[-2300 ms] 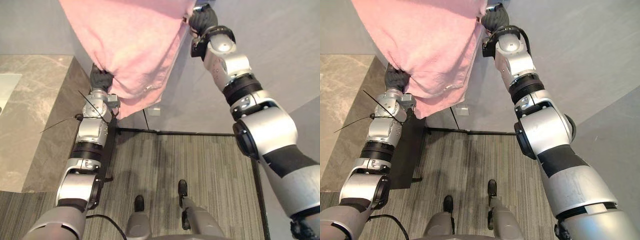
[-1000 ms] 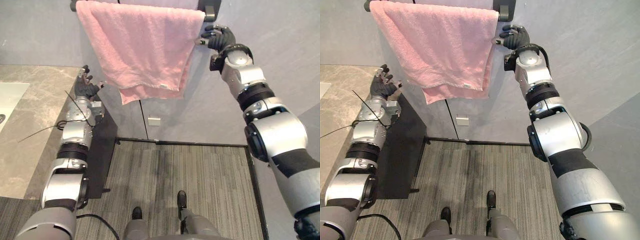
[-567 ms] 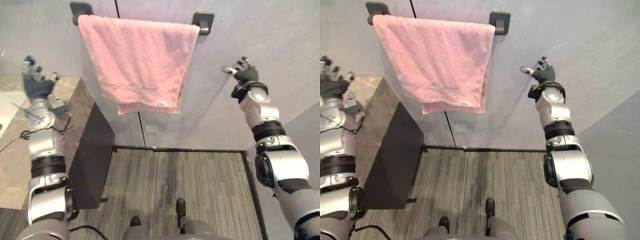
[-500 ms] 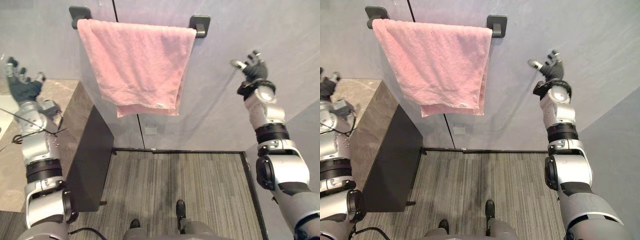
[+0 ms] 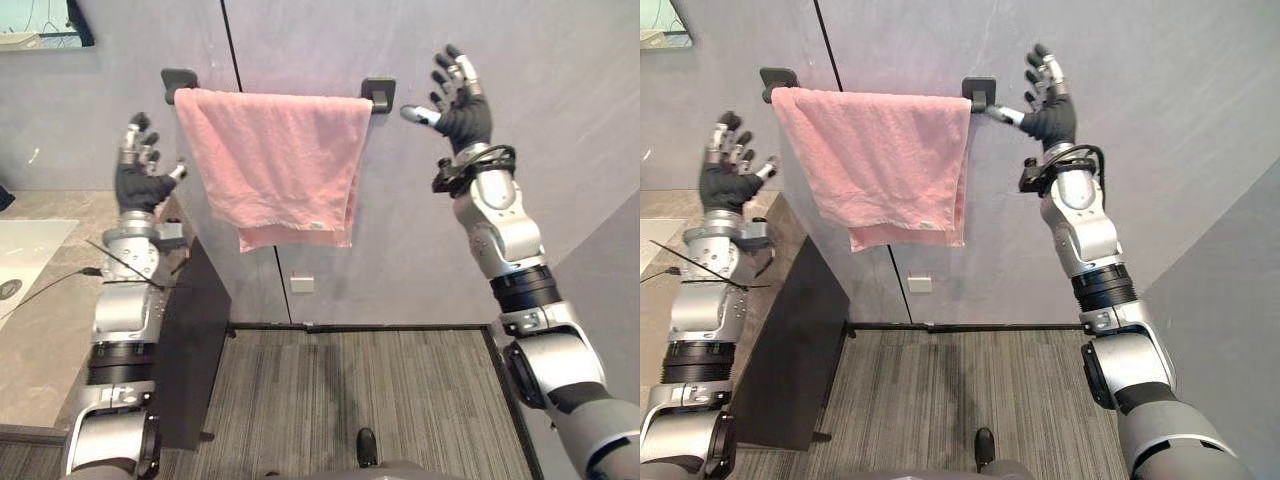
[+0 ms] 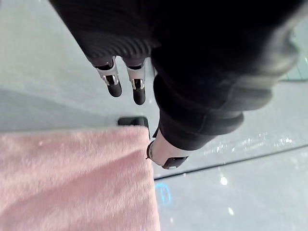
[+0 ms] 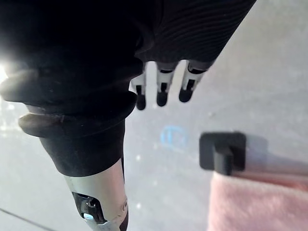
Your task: Organize washtable
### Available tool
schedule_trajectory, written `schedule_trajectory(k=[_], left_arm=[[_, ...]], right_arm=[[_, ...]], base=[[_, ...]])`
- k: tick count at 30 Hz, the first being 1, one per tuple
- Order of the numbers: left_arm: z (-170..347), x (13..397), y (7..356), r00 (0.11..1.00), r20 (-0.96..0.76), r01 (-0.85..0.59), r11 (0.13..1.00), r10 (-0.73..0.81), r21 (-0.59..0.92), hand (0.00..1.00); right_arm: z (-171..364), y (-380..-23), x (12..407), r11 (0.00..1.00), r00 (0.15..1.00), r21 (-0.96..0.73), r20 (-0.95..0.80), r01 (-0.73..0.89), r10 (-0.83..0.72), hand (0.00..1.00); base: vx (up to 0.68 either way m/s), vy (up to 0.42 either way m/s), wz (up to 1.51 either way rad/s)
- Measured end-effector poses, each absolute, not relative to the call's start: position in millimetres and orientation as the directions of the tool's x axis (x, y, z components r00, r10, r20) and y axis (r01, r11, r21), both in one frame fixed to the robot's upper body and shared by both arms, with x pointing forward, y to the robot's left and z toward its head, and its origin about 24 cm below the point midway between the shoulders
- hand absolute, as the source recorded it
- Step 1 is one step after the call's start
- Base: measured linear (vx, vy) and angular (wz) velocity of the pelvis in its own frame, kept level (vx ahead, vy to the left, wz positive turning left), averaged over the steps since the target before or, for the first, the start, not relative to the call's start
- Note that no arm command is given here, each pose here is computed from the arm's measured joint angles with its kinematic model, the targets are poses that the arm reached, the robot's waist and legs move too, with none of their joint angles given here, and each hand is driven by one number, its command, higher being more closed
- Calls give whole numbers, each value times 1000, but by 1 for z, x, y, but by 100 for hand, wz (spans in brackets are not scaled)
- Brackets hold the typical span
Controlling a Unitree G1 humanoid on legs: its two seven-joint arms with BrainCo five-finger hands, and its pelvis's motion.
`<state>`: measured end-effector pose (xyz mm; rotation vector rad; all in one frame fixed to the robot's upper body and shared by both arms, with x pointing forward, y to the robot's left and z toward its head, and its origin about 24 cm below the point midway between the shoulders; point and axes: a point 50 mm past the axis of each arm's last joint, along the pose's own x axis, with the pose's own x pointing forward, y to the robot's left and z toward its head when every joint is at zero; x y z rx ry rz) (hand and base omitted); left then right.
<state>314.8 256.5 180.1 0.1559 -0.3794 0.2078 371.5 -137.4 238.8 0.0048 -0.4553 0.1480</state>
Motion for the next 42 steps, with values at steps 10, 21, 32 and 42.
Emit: schedule_trajectory(k=[10, 21, 32, 42], left_arm=[[147, 314, 217, 967, 246, 9, 980, -59, 199, 0], [190, 368, 179, 950, 285, 80, 981, -129, 176, 0], [235, 388, 164, 924, 353, 107, 986, -146, 128, 0], [178, 380, 199, 977, 210, 31, 998, -42, 54, 0]], right_arm=[[201, -72, 362, 869, 827, -204, 270, -451, 493, 0], [241, -36, 375, 854, 792, -200, 319, -480, 520, 0], [271, -61, 385, 918, 827, -126, 402, -375, 393, 0], [199, -129, 396, 975, 949, -21, 222, -223, 222, 0]], base=[[26, 14, 1], [-60, 18, 1], [-5, 16, 5], [32, 35, 0]])
